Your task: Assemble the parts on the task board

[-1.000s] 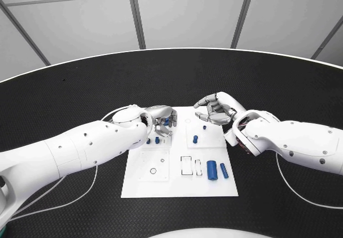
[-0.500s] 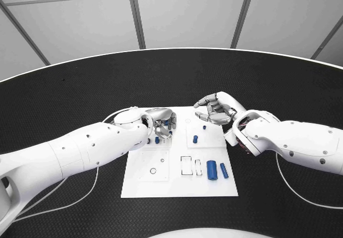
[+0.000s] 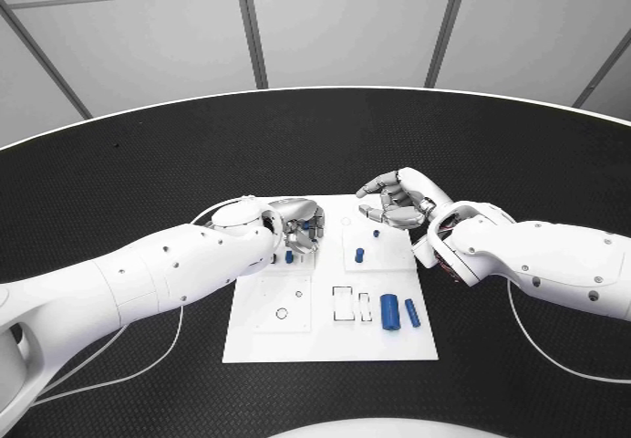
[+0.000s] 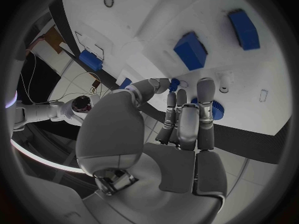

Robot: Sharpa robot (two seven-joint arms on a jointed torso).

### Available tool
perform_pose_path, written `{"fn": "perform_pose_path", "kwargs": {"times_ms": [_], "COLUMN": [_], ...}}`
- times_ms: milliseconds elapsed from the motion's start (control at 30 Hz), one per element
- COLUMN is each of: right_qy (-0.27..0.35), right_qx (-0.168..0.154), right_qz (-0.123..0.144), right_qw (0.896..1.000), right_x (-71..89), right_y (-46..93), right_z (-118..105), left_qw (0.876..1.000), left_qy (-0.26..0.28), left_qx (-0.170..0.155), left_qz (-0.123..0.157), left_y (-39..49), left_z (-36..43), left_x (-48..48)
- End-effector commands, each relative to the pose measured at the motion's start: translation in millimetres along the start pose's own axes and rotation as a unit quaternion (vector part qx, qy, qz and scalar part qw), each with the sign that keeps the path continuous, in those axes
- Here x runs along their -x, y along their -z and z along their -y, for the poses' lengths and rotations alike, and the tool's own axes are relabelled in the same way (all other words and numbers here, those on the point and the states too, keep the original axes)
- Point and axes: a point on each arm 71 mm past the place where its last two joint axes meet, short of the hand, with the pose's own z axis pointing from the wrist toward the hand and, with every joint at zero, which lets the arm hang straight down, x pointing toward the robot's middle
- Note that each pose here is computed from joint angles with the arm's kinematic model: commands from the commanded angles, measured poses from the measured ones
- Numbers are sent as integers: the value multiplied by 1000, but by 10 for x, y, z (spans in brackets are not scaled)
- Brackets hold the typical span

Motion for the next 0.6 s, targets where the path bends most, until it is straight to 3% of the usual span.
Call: {"fn": "perform_pose_path", "kwargs": {"times_ms": [33, 600], "right_qy": [0, -1], "right_qx": [0, 0], "right_qz": [0, -1], "right_qw": [1000, 1000], "right_x": [-1, -3], "right_y": [0, 3], "right_z": [-1, -4], "left_qw": [1000, 1000], "left_qy": [0, -2], "left_qx": [2, 11], "left_qz": [-3, -12], "left_y": [-7, -29], "left_z": [-2, -20], "left_x": [-4, -13]}}
